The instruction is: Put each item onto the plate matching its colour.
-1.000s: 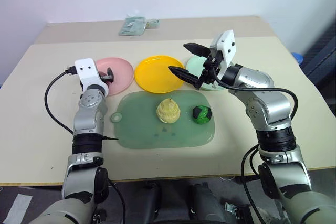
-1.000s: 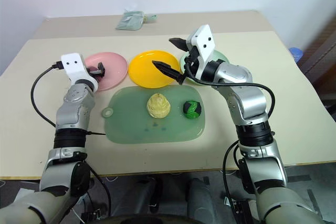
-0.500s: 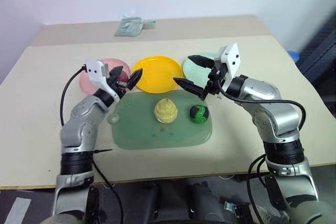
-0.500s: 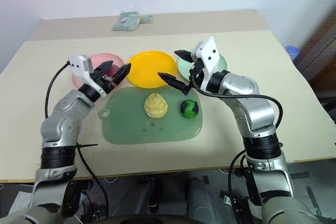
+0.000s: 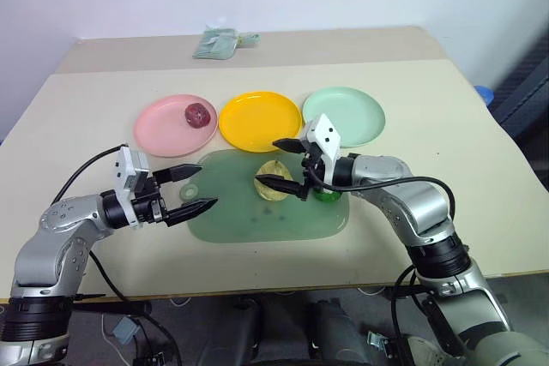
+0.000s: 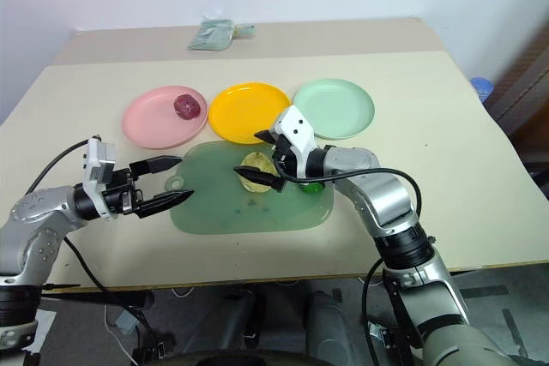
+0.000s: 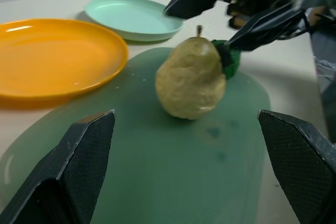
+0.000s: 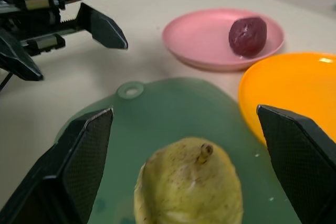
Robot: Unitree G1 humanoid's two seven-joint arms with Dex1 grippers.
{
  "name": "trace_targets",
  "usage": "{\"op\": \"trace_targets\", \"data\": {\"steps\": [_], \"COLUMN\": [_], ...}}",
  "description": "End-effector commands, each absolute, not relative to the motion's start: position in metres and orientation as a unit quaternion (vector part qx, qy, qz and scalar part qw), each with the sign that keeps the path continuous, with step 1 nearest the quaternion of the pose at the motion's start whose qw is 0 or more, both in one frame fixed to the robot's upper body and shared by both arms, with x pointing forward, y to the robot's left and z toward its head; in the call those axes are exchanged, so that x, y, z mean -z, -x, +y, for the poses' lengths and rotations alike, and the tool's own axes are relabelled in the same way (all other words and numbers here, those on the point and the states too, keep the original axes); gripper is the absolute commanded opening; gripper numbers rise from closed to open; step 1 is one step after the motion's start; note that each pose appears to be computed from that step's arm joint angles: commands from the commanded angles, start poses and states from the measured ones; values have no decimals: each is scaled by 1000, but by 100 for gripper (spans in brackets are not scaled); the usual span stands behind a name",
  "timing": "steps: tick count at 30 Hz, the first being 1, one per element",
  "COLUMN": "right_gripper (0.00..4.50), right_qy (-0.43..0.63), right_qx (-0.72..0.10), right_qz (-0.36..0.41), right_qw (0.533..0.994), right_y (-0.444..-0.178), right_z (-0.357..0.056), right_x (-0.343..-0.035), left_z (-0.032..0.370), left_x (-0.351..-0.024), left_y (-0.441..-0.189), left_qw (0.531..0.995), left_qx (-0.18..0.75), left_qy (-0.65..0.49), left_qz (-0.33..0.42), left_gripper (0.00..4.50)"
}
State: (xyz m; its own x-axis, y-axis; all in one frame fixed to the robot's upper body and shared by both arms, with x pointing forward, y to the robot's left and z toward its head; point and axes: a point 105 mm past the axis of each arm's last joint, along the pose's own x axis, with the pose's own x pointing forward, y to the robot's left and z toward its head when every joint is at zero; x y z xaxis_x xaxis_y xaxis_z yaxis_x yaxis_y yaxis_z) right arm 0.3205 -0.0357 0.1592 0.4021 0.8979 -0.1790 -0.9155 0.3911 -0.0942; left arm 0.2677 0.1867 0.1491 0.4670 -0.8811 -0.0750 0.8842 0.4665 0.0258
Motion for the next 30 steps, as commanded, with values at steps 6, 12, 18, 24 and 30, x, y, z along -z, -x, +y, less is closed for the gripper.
{"op": "trace_targets", "data": {"steps": [6,12,18,24,30], "right_gripper": [450,450,365,241,241], "right_qy": [97,101,101,104,79], "right_qx": [-557,-557,-551,-540,-512], "right_qz": [56,61,77,48,-51], "right_qw": [823,822,825,834,854], "right_y": [-320,-321,-330,-345,-371], "right_z": [-34,-34,-33,-29,-13], "right_x": [-156,-152,-139,-151,-207], "left_z": [182,183,185,187,188], "left_x": [-153,-150,-151,-153,-150], "left_y": [-255,-251,-247,-243,-242], "left_qw": [854,857,859,868,889], "left_qx": [519,514,510,496,458], "left_qy": [-39,-38,-38,-36,-22], "left_qz": [6,7,6,6,5], "left_gripper": [445,445,450,450,450]}}
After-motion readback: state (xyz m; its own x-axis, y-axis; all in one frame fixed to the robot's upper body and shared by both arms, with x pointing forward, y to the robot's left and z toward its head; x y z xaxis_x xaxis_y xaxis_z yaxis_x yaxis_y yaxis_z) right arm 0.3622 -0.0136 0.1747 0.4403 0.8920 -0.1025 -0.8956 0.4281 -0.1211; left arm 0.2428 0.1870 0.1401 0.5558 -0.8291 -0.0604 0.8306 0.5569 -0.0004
